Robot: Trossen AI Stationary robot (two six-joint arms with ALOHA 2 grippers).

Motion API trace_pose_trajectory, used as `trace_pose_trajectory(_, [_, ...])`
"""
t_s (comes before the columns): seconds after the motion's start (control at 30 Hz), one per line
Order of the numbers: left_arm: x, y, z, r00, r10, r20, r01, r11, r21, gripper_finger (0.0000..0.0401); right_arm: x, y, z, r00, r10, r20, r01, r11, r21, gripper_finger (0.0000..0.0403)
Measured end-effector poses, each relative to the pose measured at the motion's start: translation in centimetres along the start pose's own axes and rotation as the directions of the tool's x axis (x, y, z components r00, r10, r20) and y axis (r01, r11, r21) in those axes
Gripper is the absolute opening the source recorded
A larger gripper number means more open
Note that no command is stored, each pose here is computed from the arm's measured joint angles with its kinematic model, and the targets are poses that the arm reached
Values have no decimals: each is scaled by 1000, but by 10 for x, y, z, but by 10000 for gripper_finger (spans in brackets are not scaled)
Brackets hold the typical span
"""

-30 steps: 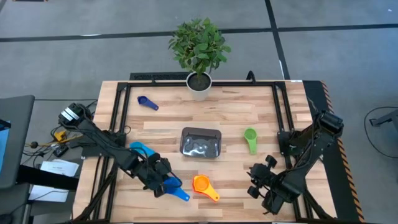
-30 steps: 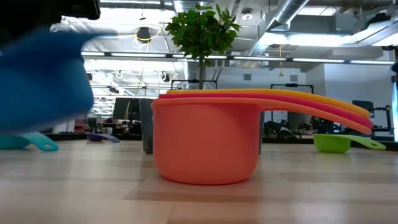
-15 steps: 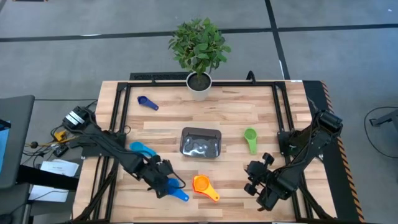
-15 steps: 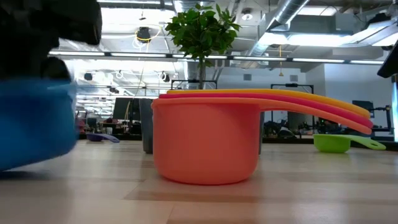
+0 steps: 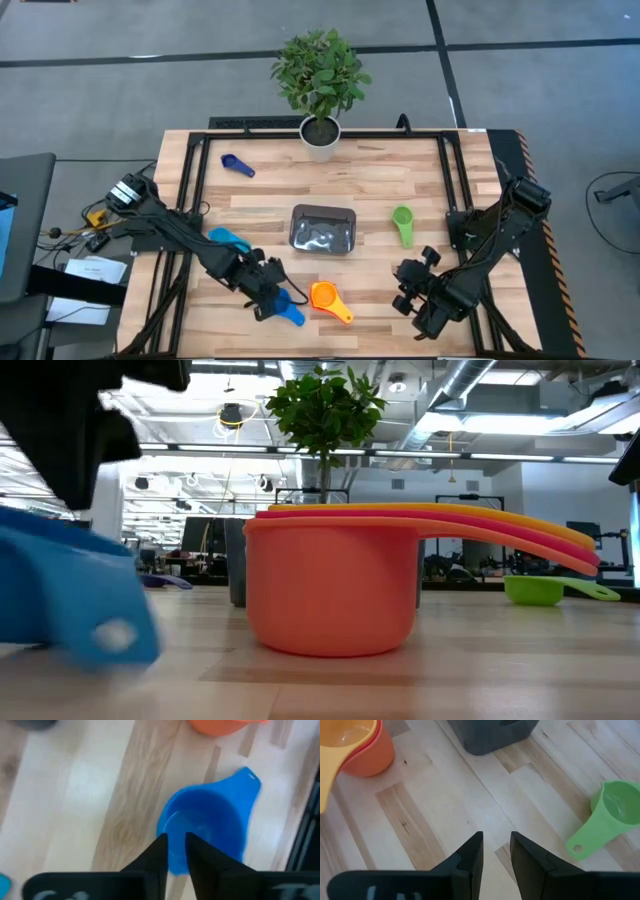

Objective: Nest measuring cups in basket
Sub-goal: Stack the blue measuring cup on the top of the yellow measuring cup, then remove the yellow measuring cup from the red measuring cup

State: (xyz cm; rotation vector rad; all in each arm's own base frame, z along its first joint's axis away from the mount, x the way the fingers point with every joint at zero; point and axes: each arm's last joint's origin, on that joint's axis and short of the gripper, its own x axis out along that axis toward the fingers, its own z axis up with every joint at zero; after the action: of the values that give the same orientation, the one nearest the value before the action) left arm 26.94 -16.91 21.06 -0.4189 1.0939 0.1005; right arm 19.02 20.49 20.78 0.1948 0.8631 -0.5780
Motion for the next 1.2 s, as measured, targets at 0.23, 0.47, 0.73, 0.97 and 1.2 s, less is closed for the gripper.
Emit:
trace_pose_trajectory(0.23, [-11,-4,17,997,30,77,-36,996,83,106,0,0,0,1000,1,0,-1,1000,-4,120])
trace_pose_trajectory(0.47, [-5,-4,56,943,-36,331,-43,973,227,117,0,0,0,1000,1,0,-1,1000,-12,120])
trace_pose_trajectory(0.73, [24,0,84,895,-136,424,-34,929,368,117,-4,1,-5,1000,14,-21,-15,1000,-26,120])
trace_pose_trajectory(0.97, [57,-8,81,882,-161,443,-80,875,477,117,-5,1,-6,1000,15,-22,-15,999,-31,120])
trace_pose_trajectory(1.2, [61,-10,77,881,-113,459,-140,865,482,117,-4,-1,-6,1000,3,-22,-4,999,-48,120])
